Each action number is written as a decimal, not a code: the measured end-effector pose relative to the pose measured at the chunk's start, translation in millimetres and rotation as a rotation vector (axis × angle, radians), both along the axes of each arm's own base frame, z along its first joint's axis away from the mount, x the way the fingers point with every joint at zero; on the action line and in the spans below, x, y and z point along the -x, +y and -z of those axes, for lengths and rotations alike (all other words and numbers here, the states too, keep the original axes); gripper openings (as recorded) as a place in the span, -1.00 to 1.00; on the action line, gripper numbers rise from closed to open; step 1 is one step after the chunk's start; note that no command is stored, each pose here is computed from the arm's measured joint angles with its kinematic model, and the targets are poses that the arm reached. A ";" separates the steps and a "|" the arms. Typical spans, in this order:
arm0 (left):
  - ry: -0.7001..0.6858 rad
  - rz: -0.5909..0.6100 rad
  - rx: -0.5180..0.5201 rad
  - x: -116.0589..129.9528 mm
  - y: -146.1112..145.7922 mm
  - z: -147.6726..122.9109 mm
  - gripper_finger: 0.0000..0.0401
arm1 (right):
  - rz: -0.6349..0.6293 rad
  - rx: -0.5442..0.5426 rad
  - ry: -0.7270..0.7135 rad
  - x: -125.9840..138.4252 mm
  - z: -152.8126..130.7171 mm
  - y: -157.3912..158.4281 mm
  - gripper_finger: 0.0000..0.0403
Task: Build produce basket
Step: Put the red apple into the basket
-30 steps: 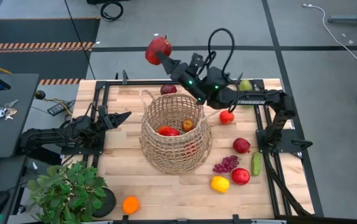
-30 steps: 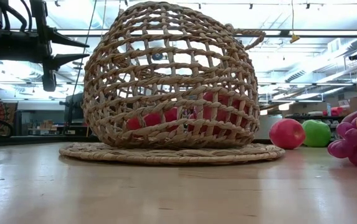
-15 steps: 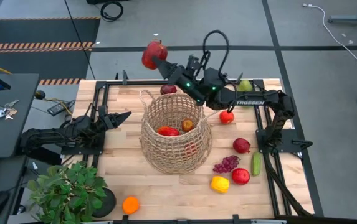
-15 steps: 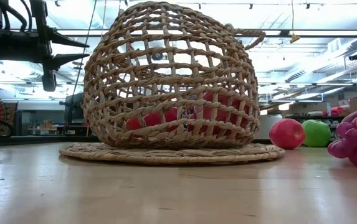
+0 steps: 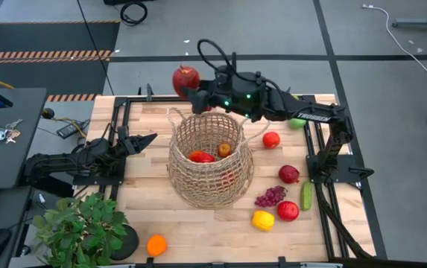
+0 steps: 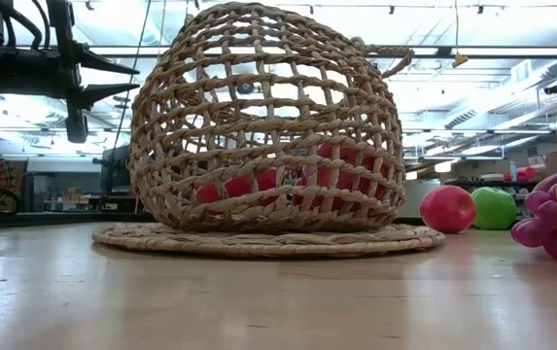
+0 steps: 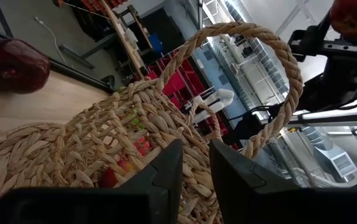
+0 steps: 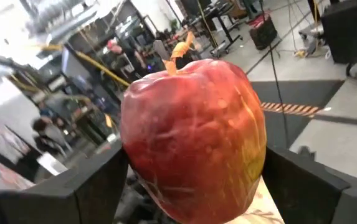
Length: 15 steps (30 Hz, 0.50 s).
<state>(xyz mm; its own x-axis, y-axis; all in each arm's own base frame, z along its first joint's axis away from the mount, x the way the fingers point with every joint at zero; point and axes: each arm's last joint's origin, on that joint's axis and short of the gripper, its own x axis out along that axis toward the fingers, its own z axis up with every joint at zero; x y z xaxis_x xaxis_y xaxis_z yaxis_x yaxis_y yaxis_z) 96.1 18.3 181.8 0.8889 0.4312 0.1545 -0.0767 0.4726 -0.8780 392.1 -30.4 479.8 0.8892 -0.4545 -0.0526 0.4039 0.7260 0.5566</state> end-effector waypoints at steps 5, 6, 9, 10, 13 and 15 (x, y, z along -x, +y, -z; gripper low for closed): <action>0.000 0.000 0.000 0.0 0.0 -0.1 -0.55 | -0.040 0.199 0.117 -6.5 6.8 10.2 0.73; 0.000 0.000 0.000 0.0 0.0 -0.1 -0.55 | -0.059 0.267 0.164 -8.0 9.6 12.5 0.73; -0.001 0.000 0.000 0.0 0.0 -0.2 -0.55 | -0.118 0.456 0.255 -15.4 16.2 20.7 0.73; 0.000 0.000 0.000 0.0 0.0 -0.1 -0.55 | -0.132 0.507 0.287 -16.0 17.7 23.6 0.73; 0.000 0.000 0.000 0.0 0.0 0.0 -0.55 | -0.161 0.628 0.330 -18.7 19.4 31.9 0.73; 0.000 0.000 0.000 0.0 0.0 0.0 -0.54 | -0.159 0.686 0.367 -19.6 21.3 35.6 0.73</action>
<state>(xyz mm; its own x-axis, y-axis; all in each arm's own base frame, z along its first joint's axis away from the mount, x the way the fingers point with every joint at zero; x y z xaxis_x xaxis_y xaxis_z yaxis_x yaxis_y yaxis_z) 96.1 18.2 181.8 0.8889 0.4313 0.1542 -0.0770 0.4726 -0.8779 411.7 5.2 458.6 0.9262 -0.3608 -0.1091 0.3378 0.9230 -0.1844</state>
